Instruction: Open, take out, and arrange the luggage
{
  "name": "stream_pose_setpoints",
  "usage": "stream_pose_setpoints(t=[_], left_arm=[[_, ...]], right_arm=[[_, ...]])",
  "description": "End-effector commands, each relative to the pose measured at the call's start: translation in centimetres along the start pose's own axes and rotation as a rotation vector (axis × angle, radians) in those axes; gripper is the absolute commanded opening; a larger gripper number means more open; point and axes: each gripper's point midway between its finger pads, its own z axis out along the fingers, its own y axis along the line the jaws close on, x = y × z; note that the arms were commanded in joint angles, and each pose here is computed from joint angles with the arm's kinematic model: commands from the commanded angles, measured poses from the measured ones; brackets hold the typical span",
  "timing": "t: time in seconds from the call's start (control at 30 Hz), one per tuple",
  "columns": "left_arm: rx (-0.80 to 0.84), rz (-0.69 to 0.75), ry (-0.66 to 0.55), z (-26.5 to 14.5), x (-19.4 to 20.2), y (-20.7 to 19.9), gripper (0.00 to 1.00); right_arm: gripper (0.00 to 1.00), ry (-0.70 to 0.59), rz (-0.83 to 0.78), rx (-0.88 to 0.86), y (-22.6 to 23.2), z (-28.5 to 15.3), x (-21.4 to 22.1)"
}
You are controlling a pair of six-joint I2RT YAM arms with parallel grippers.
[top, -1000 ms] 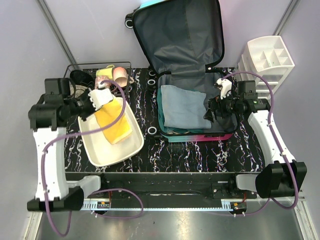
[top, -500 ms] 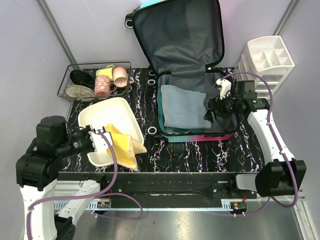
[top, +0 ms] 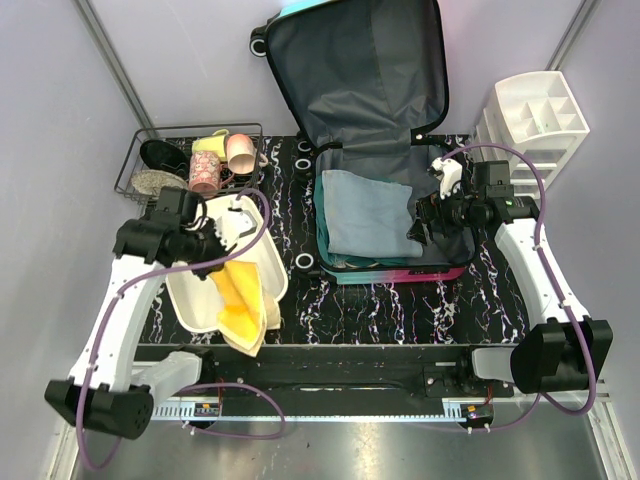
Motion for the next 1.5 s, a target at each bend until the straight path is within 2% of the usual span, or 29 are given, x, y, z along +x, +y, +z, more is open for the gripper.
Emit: stream_pose_setpoints(t=[0.0,0.17,0.33,0.6,0.7,0.73,0.77,0.8,0.83,0.87,0.9,0.93,1.0,1.13,1.33,1.37,1.4,1.47], left_arm=[[-0.187,-0.056,0.021,1.0,-0.6,4.9,0.0],[-0.234,-0.053,0.057,4.2,0.2,8.7,0.0],[-0.256,-0.129,0.131,6.9,2.3,12.8,0.0],[-0.299,-0.085,0.084,10.8,1.9,17.6,0.01],[-0.297,-0.083,0.107,12.1,2.1,18.8,0.18],[-0.295,-0.082,0.12,12.4,2.3,19.1,0.27],[-0.287,-0.085,0.125,12.3,2.2,19.0,0.42],[-0.309,-0.102,0.106,11.1,1.8,20.0,0.52],[-0.27,-0.125,0.062,10.4,0.8,19.1,0.58],[-0.251,-0.134,0.013,9.5,-0.6,18.7,0.77],[-0.247,-0.123,-0.058,8.1,-2.8,18.7,0.79],[-0.188,-0.135,-0.166,6.8,-5.4,17.0,0.83],[-0.152,-0.111,-0.272,5.3,-9.0,15.3,0.89],[-0.025,-0.134,-0.394,3.7,-13.4,11.3,0.9],[0.036,-0.218,-0.432,3.1,-14.2,9.5,0.9],[0.033,-0.217,-0.431,3.0,-14.0,9.4,0.9],[0.028,-0.218,-0.43,2.9,-13.8,9.1,0.9],[0.018,-0.218,-0.425,2.7,-13.5,8.9,0.9]], right_arm=[[1.0,-0.018,-0.005,-0.004,0.2,-0.4,-0.4],[1.0,-0.013,-0.01,0.006,0.2,-0.6,0.0],[1.0,-0.009,-0.012,0.019,0.1,-0.8,0.0],[1.0,0.002,0.014,0.015,0.2,-0.6,0.3],[1.0,0.002,0.015,0.021,0.1,-0.6,0.2],[1.0,0.001,0.014,0.026,-0.1,-0.6,0.1],[1.0,0.003,0.014,0.029,-0.1,-0.6,0.2],[1.0,0.0,0.014,0.032,-0.3,-0.5,0.1],[1.0,-0.001,0.01,0.034,-0.4,-0.4,0.0],[1.0,-0.001,0.012,0.036,-0.4,-0.4,0.1],[1.0,-0.003,0.01,0.037,-0.5,-0.3,0.0],[1.0,-0.018,0.001,0.029,-0.4,-0.2,-0.3],[0.98,-0.032,-0.034,-0.007,0.1,0.2,-0.5],[0.95,-0.112,-0.22,-0.014,1.0,1.9,-2.6],[0.85,-0.183,-0.55,-0.022,2.9,6.2,-3.9],[0.85,-0.165,-0.589,-0.03,2.9,7.1,-2.5],[0.87,-0.186,-0.697,-0.031,3.2,7.8,-2.7],[0.93,-0.143,-0.769,-0.049,3.1,9.3,-0.4]])
